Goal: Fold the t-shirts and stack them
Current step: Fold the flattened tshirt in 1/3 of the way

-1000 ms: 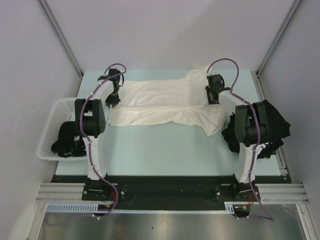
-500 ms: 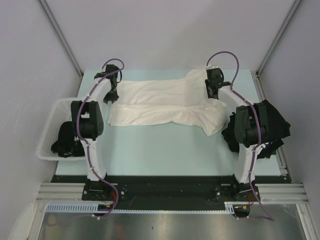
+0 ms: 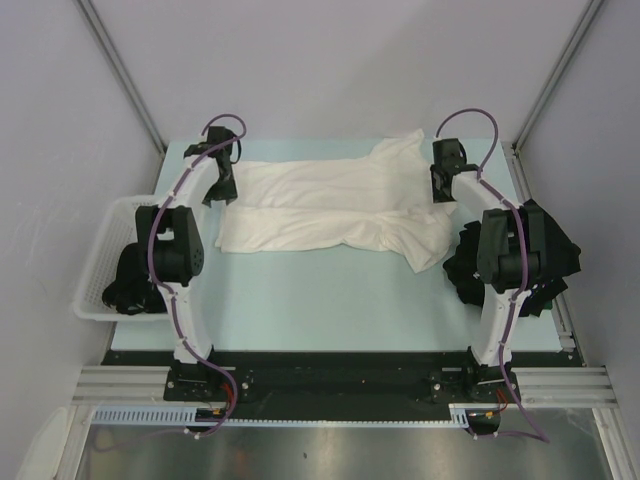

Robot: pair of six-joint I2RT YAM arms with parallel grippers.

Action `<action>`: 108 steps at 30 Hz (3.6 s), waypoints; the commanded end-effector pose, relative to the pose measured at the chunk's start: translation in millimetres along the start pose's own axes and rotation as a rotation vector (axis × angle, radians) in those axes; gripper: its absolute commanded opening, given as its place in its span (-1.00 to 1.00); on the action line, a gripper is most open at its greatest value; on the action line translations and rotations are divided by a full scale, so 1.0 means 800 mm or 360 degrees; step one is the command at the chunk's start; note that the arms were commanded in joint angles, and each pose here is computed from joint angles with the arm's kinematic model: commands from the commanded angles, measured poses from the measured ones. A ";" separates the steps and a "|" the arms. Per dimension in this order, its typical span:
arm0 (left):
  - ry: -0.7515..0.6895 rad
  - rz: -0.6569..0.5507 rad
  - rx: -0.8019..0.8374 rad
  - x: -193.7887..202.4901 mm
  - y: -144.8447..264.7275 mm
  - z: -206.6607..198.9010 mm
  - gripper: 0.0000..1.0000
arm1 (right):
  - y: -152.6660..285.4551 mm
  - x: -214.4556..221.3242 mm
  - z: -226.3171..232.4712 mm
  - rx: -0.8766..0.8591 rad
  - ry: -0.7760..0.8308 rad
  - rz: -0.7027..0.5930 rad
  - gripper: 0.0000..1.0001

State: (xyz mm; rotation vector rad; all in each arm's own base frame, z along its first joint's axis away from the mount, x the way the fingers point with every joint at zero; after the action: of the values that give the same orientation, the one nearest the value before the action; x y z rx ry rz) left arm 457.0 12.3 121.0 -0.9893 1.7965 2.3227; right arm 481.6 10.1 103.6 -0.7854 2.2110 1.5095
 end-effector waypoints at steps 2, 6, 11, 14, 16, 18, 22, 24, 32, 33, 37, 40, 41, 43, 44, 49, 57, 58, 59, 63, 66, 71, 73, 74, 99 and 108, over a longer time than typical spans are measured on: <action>0.0029 -0.0081 0.0108 -0.018 0.032 -0.008 0.03 | 0.020 -0.006 -0.003 -0.0051 -0.0076 -0.0017 -0.18; 0.0033 -0.0092 0.0140 -0.019 0.044 -0.014 0.02 | 0.022 0.000 0.004 -0.0108 -0.0118 0.0015 -0.17; 0.0025 -0.0085 0.0143 -0.011 0.051 -0.014 0.02 | 0.028 0.014 0.008 -0.0142 -0.0157 0.0073 -0.18; 0.0020 -0.0087 0.0138 -0.007 0.054 -0.012 0.02 | 0.029 0.023 0.012 -0.0161 -0.0160 0.0102 -0.21; 0.0019 -0.0093 0.0135 -0.007 0.056 -0.009 0.01 | 0.029 0.029 0.015 -0.0180 -0.0152 0.0121 -0.27; 0.0016 -0.0096 0.0135 -0.006 0.057 -0.008 0.01 | 0.029 0.032 0.017 -0.0194 -0.0152 0.0127 -0.34; 0.0014 -0.0095 0.0126 -0.005 0.058 -0.007 0.01 | 0.028 0.034 0.022 -0.0244 -0.0157 0.0136 -0.90; 0.0011 -0.0095 0.0120 -0.003 0.059 -0.005 0.01 | 0.030 0.033 0.024 -0.0265 -0.0160 0.0130 -1.00; 0.0013 -0.0089 0.0130 -0.002 0.058 -0.007 0.00 | 0.037 0.021 0.013 -0.0223 -0.0158 0.0081 -0.68; 0.0012 -0.0086 0.0136 -0.001 0.058 -0.008 0.01 | 0.039 0.019 0.011 -0.0222 -0.0154 0.0071 -0.65; 0.0008 -0.0083 0.0144 0.000 0.059 -0.011 0.01 | 0.044 0.017 0.008 -0.0222 -0.0154 0.0086 -0.55; 0.0006 -0.0083 0.0146 0.001 0.060 -0.012 0.00 | 0.046 0.020 0.009 -0.0237 -0.0157 0.0107 -0.53; 0.0008 -0.0089 0.0149 -0.001 0.061 -0.012 0.01 | 0.047 0.020 0.010 -0.0245 -0.0161 0.0111 -0.53; 0.0006 -0.0087 0.0155 0.000 0.062 -0.013 0.01 | 0.052 0.024 0.009 -0.0246 -0.0167 0.0133 -0.53; 0.0003 -0.0086 0.0152 0.000 0.062 -0.012 0.01 | 0.053 0.025 0.008 -0.0242 -0.0165 0.0141 -0.53; -0.0003 -0.0085 0.0165 0.001 0.064 -0.015 0.01 | 0.067 0.024 0.004 -0.0246 -0.0174 0.0134 -0.52; -0.0013 -0.0085 0.0174 0.004 0.067 -0.018 0.01 | 0.082 0.016 -0.002 -0.0254 -0.0177 0.0090 -0.50; -0.0013 -0.0085 0.0180 0.004 0.067 -0.018 0.01 | 0.082 0.017 -0.001 -0.0262 -0.0178 0.0096 -0.50; -0.0014 -0.0089 0.0181 0.004 0.068 -0.018 0.01 | 0.082 0.018 -0.001 -0.0266 -0.0183 0.0104 -0.50; -0.0022 -0.0080 0.0174 0.008 0.068 -0.016 0.01 | 0.086 0.018 0.008 -0.0306 -0.0192 0.0109 -0.49; -0.0026 -0.0077 0.0170 0.010 0.067 -0.015 0.01 | 0.096 0.011 0.021 -0.0362 -0.0195 0.0076 -0.49; -0.0023 -0.0077 0.0175 0.011 0.068 -0.014 0.01 | 0.093 0.011 0.045 -0.0378 -0.0127 0.0075 -0.49; -0.0026 -0.0077 0.0170 0.011 0.068 -0.013 0.01 | 0.093 0.013 0.051 -0.0384 -0.0114 0.0083 -0.49; -0.0029 -0.0078 0.0168 0.012 0.068 -0.013 0.01 | 0.094 0.013 0.052 -0.0385 -0.0114 0.0087 -0.48; -0.0038 -0.0062 0.0134 0.021 0.066 -0.007 0.02 | 0.024 0.029 0.063 -0.0424 -0.0033 0.0139 -0.37; -0.0034 -0.0052 0.0115 0.024 0.066 -0.006 0.02 | 0.010 0.021 0.068 -0.0459 -0.0029 0.0133 -0.37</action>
State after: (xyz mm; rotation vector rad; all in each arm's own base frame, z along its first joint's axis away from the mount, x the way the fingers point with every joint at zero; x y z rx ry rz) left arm 426.6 -13.8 132.9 -0.9104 1.8623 2.2621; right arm 441.1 54.8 67.7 -0.7000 2.1234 1.9178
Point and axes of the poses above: each gripper's point midway between its finger pads, its own y axis back along the fingers, its own z axis along the line the jaws close on, x = y × z, the point moved 3 cm from there along y, back along the fingers, and after that the axes turned 9 degrees about y, right-handed, at the moved point
